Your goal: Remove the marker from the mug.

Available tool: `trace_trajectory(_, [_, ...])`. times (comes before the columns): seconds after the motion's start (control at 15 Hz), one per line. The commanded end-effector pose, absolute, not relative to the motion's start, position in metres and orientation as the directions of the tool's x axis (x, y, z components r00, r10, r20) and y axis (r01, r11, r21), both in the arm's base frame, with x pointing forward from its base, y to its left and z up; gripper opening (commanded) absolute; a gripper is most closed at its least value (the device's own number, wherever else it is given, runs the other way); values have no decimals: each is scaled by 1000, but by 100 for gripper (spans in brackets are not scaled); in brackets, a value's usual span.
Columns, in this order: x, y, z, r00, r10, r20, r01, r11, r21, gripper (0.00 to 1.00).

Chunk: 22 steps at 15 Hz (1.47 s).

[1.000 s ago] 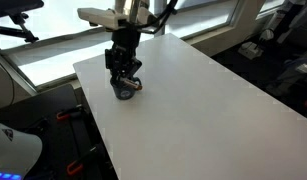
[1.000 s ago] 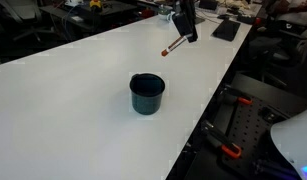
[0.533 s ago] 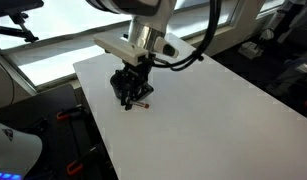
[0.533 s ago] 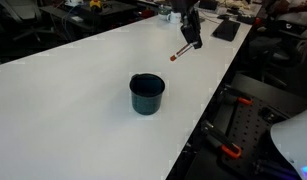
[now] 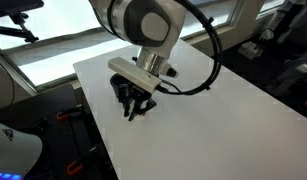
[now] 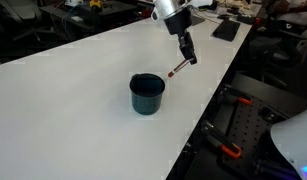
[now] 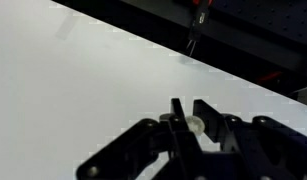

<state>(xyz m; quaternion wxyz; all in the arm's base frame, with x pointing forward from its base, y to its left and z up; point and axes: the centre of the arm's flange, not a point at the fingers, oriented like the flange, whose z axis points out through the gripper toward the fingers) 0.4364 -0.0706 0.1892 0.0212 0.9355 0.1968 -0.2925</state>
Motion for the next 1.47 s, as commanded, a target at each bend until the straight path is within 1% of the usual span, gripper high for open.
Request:
trace_trajectory(0.0, [450,-59,167,710,410,-572,417,-900,-127,5])
trace_trajectory(0.47, [456,-45,148,681,428,-594,423,-892,-157,5])
trace_trajectory(0.53, [456,-46,148,685,415,-599,410,-899,-154,46])
trace_trajectory(0.6, [454,-46,149,686,418,-596,410,-898,-158,48])
trace_trajectory(0.67, [453,-45,151,687,420,-593,411,-897,-160,54])
trace_trajectory(0.73, [452,-45,153,689,419,-592,409,-899,-159,62])
trace_trajectory(0.8, [451,-47,144,695,410,-590,413,-900,-139,44])
trace_trajectory(0.93, [451,-46,144,696,409,-590,411,-901,-140,59])
trace_trajectory(1.0, [451,-46,144,696,409,-590,411,-901,-140,62])
trace_trajectory(1.4, [451,-46,144,696,410,-590,411,-901,-140,62])
